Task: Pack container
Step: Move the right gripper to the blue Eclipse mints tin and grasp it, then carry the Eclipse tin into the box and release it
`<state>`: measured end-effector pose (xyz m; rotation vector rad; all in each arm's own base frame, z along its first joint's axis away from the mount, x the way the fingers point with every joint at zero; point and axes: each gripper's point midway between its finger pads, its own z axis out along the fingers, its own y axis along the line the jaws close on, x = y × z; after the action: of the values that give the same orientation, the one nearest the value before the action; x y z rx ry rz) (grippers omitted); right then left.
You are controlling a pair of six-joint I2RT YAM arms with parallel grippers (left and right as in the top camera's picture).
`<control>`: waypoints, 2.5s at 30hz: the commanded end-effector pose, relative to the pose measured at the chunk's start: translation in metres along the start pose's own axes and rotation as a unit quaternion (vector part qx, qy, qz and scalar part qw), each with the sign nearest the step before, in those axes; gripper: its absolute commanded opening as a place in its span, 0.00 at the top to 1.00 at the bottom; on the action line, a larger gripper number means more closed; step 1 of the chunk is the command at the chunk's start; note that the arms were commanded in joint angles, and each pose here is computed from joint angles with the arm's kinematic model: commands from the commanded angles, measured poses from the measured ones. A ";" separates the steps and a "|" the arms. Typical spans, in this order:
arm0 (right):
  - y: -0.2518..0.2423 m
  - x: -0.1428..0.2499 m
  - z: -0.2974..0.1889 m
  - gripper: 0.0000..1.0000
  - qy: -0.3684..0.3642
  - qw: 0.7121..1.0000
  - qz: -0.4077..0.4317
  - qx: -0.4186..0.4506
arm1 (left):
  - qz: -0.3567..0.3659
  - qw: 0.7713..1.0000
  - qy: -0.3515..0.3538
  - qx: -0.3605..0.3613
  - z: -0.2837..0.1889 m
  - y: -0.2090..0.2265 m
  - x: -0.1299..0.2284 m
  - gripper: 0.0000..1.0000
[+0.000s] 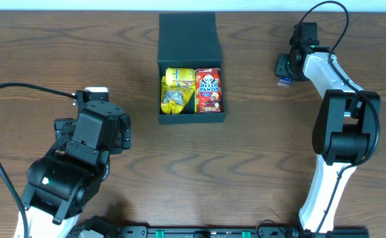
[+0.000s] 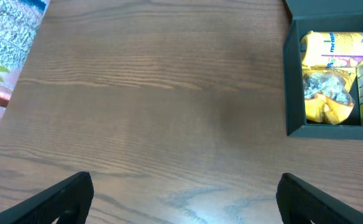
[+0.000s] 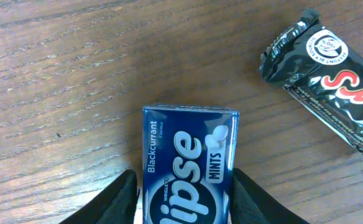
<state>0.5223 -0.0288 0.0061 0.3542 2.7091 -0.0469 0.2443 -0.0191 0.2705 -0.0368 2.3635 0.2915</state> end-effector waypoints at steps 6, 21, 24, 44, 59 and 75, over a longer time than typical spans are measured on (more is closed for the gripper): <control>-0.005 0.006 0.006 0.62 0.009 1.000 0.012 0.006 | -0.007 1.000 -0.001 0.000 -0.001 0.001 -0.001 0.05; 0.034 -0.029 -0.037 0.79 -0.032 0.995 0.007 -0.089 | -0.007 1.000 -0.001 0.000 -0.001 0.001 -0.001 0.05; 0.051 -0.047 -0.069 0.83 -0.063 0.993 -0.006 -0.103 | -0.007 1.000 -0.001 0.000 -0.001 0.001 -0.001 0.05; 0.255 0.060 -0.179 0.83 -0.042 0.961 -0.178 -0.206 | -0.007 1.000 -0.001 0.000 -0.001 0.001 -0.001 0.05; 0.296 0.138 -0.155 0.84 0.026 0.975 -0.151 -0.163 | -0.007 1.000 -0.001 0.000 -0.001 0.001 -0.001 0.05; 0.284 0.144 -0.141 0.90 0.022 0.988 -0.113 -0.102 | -0.007 1.000 -0.001 0.000 -0.001 0.001 -0.001 0.05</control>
<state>0.4073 0.2970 0.0805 -0.0947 2.7778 0.2185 0.2444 -0.0191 0.2704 -0.0367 2.3638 0.2917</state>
